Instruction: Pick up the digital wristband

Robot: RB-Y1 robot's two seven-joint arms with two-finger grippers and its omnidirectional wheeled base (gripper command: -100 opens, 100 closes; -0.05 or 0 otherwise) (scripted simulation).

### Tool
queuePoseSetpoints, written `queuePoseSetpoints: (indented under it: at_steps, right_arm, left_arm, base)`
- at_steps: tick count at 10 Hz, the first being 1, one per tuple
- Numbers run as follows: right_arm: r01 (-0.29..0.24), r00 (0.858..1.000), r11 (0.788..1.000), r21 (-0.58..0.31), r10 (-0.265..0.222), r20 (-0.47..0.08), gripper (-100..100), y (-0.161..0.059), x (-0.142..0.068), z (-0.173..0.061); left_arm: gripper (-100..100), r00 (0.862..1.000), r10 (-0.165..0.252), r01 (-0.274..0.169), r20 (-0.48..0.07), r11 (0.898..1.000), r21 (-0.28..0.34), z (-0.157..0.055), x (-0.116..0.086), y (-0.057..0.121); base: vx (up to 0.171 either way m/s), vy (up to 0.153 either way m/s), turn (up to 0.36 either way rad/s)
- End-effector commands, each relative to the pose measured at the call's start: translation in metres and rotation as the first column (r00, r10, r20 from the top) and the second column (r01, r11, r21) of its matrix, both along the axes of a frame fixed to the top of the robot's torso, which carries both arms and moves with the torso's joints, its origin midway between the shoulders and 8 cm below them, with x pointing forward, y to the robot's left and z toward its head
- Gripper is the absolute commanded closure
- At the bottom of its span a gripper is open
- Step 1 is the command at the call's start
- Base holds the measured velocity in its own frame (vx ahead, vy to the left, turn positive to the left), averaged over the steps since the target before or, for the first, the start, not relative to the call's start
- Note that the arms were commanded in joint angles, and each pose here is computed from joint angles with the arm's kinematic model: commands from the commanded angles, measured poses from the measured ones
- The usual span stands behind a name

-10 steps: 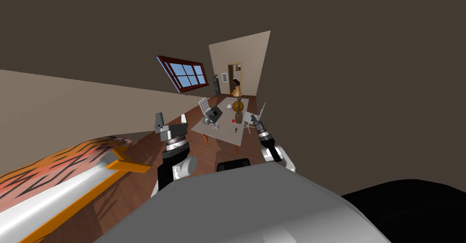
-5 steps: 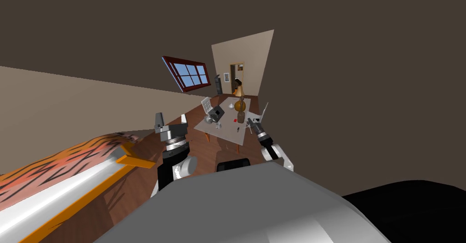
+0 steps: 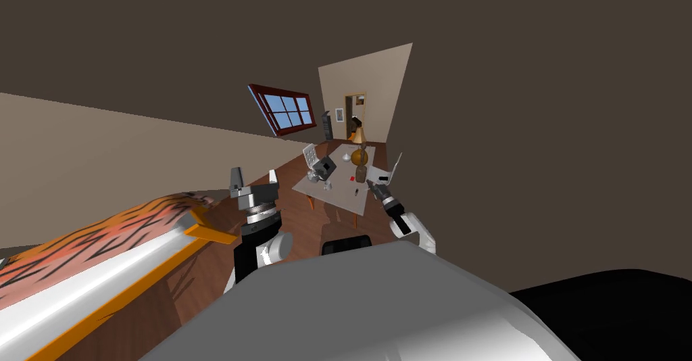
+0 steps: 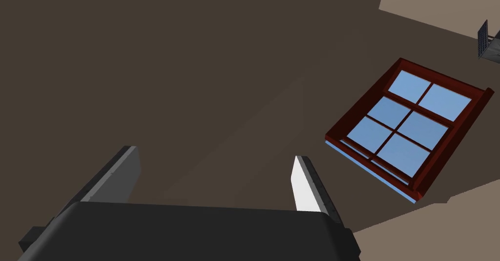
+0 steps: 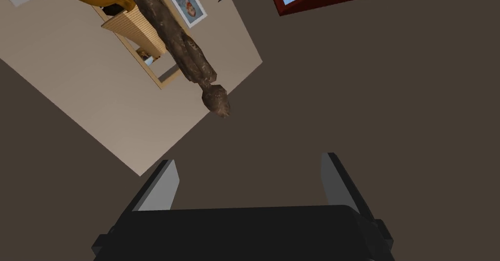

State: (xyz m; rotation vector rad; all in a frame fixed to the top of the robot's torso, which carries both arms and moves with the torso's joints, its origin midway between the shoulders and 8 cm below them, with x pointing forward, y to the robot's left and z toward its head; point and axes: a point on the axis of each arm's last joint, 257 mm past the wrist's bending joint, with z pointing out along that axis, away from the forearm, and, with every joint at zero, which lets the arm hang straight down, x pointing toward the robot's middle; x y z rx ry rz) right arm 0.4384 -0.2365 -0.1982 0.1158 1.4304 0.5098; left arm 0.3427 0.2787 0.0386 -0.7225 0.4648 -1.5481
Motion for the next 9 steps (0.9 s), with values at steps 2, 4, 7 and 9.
queuePoseSetpoints:
  at_steps: [2, 4, 7, 9]
  right_arm:
    - [0.004, 0.999, 0.993, -0.119, -0.01, -0.046, -100, -0.006, 0.004, -0.027]
    - [-0.001, 0.999, 0.987, -0.162, -0.006, -0.048, -100, -0.004, 0.004, -0.03]
    - [-0.006, 0.996, 0.961, -0.277, -0.019, -0.089, -100, -0.011, 0.006, -0.056]
    - [-0.015, 0.991, 0.927, -0.376, -0.036, -0.13, -100, -0.021, 0.008, -0.081]
  left_arm:
    - [0, 1.0, 0.0, 0.0, 0.0, 1.0, 0.0, 0.0, 0.0, 0.0]
    - [0, 1.0, 0.0, 0.0, 0.0, 1.0, 0.0, 0.0, 0.0, 0.0]
    - [0, 1.0, 0.0, 0.0, 0.0, 1.0, 0.0, 0.0, 0.0, 0.0]
    - [0, 1.0, 0.0, 0.0, 0.0, 1.0, 0.0, 0.0, 0.0, 0.0]
  base:
    - [0.004, 0.024, 0.053]
    - [0.001, 0.021, 0.045]
    - [0.005, 0.026, 0.069]
    - [0.005, 0.03, 0.127]
